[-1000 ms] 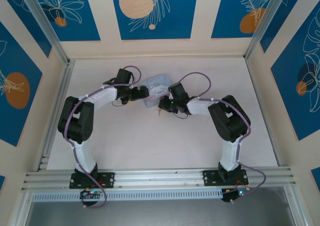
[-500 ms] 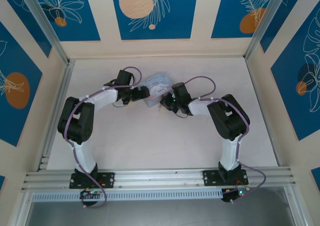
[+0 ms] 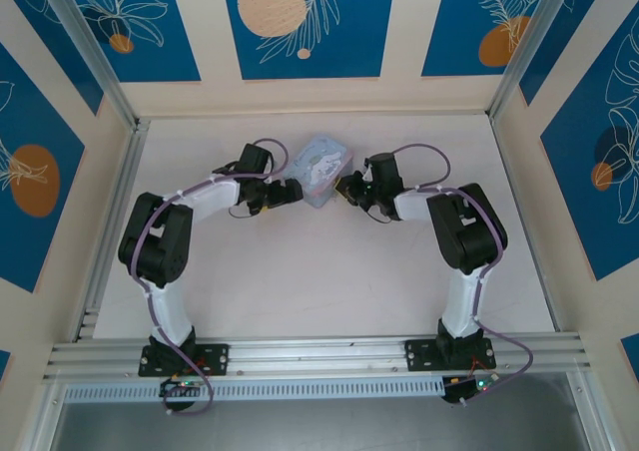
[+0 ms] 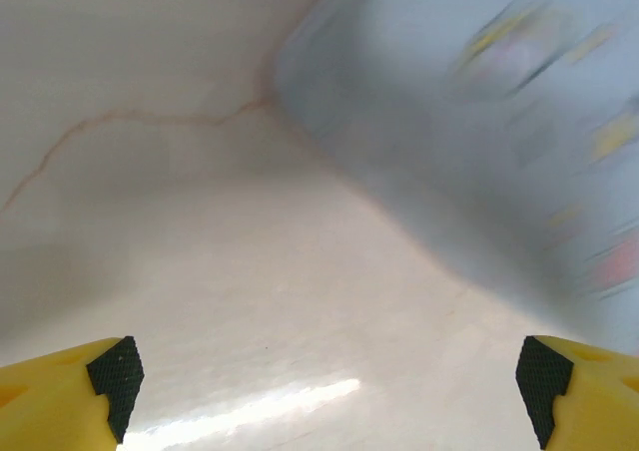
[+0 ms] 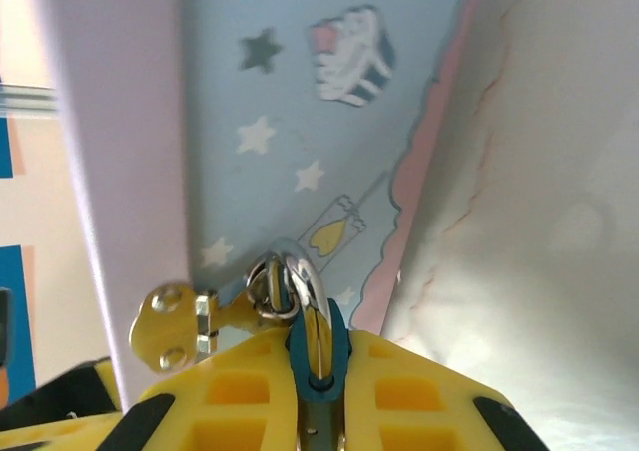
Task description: Unlock the padlock with the key
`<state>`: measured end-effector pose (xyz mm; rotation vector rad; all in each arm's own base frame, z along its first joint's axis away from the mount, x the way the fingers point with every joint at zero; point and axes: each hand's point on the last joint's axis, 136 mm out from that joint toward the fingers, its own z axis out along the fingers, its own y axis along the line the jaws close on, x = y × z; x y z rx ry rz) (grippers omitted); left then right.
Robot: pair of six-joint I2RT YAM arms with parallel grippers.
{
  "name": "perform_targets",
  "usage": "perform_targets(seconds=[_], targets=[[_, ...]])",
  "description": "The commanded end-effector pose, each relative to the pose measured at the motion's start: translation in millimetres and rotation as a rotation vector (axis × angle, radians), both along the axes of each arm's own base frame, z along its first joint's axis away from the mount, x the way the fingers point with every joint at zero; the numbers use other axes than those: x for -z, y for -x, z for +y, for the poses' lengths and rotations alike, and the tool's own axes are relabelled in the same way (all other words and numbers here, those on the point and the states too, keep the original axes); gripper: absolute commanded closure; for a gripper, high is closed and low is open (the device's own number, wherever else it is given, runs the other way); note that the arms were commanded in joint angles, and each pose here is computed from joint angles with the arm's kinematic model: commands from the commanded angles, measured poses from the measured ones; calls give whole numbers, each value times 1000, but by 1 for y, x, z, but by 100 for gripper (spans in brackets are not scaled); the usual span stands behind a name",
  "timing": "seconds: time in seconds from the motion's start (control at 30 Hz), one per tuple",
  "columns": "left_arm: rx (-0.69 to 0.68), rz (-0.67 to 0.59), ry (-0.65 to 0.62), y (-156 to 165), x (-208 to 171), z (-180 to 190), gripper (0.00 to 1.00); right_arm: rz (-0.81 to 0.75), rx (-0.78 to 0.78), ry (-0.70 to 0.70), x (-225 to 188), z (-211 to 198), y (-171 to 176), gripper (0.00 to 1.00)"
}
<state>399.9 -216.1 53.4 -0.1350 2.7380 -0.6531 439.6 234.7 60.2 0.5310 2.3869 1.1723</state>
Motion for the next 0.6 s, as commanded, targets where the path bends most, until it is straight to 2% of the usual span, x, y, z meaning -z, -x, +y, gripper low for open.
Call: perform_targets(seconds=[0.0, 0.23, 0.57], targets=[[-4, 159, -110, 33, 42, 20, 3, -54, -61, 1, -19, 0, 2, 100], [7, 132, -107, 27, 27, 19, 3, 8, -120, 15, -3, 6, 38, 100], [25, 29, -56, 13, -29, 11, 1, 100, -241, 137, 18, 27, 110, 100]])
